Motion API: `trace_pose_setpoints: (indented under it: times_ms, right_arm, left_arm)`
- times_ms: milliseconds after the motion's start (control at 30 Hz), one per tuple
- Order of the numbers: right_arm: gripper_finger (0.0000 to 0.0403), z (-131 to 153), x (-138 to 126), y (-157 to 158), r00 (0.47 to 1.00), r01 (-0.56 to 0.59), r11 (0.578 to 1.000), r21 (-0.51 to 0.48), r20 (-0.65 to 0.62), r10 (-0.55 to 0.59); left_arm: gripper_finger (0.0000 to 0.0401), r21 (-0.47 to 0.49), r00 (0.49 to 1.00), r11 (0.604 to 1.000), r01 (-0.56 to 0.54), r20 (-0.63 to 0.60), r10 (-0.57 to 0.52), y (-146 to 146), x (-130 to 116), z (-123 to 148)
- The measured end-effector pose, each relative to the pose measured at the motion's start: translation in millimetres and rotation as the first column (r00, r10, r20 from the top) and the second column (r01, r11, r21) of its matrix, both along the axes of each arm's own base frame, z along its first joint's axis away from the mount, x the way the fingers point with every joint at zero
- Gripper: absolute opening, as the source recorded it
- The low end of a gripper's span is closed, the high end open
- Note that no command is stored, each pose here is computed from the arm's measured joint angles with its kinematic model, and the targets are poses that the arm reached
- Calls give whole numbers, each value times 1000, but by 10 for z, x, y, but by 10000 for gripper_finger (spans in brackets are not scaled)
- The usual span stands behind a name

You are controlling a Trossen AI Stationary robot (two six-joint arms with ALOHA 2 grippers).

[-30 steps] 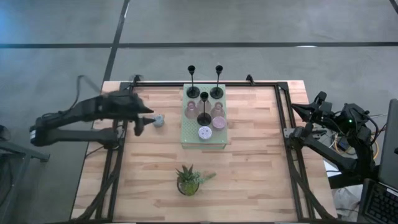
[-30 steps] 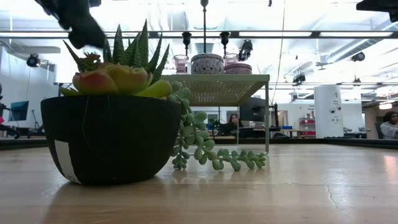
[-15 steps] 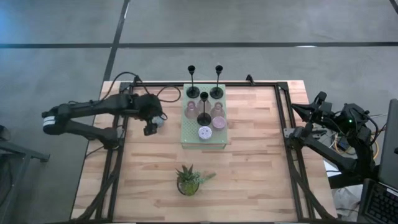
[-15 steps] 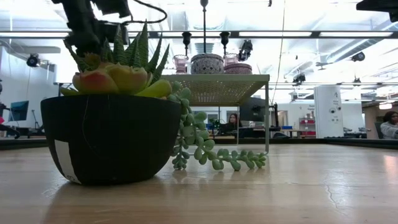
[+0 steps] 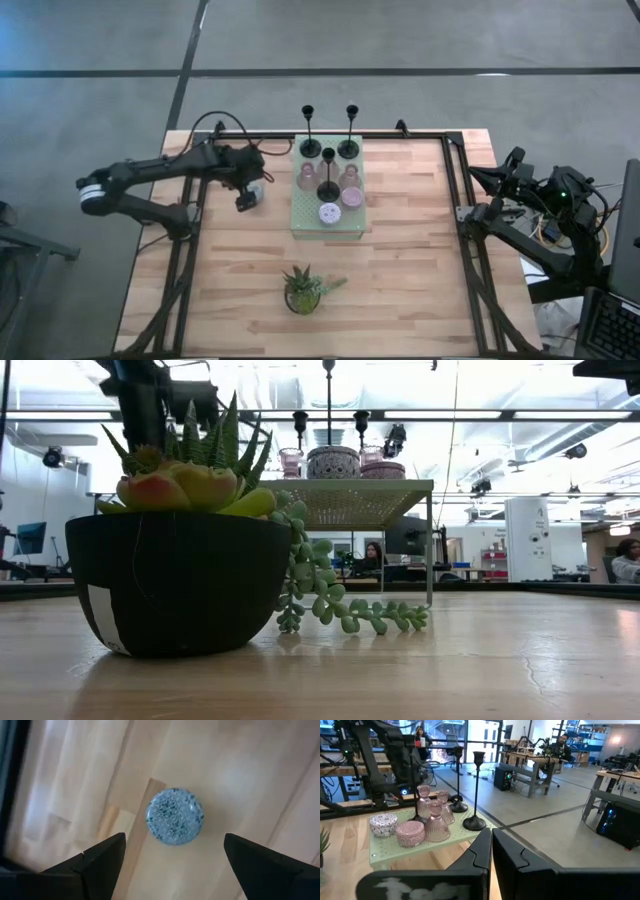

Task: Pick & Place candle stick holders
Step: Put the blue scented candle on the shelf

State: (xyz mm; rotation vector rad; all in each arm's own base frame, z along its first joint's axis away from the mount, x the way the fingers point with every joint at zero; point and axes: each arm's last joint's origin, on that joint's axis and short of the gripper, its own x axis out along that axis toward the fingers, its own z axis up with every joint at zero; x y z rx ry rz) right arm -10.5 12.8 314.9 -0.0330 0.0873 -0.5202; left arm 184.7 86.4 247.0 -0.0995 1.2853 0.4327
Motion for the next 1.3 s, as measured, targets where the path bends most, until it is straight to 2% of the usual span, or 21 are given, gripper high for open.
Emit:
trace_pose_setpoints:
  times_ms: [100, 333, 600, 900, 1300]
  right_arm:
    - [8, 0, 0, 0, 1000, 0, 1000, 0, 0, 0]
    - [8, 0, 0, 0, 1000, 0, 1000, 0, 0, 0]
    - [8, 0, 0, 0, 1000, 0, 1000, 0, 0, 0]
    - [8, 0, 0, 0, 1000, 0, 1000, 0, 0, 0]
    - [8, 0, 0, 0, 1000, -1, 1000, 0, 0, 1]
  left_arm:
    - [340, -34, 996, 997, -74, 43, 75, 86, 19, -59]
    - [339, -71, 976, 974, -217, 22, 219, 218, 30, -209]
    - [337, -115, 931, 925, -362, 4, 365, 290, 66, -364]
    - [337, -197, 923, 902, -385, -59, 381, 325, 155, -546]
    - [337, -214, 923, 898, -385, -75, 378, 398, 235, -750]
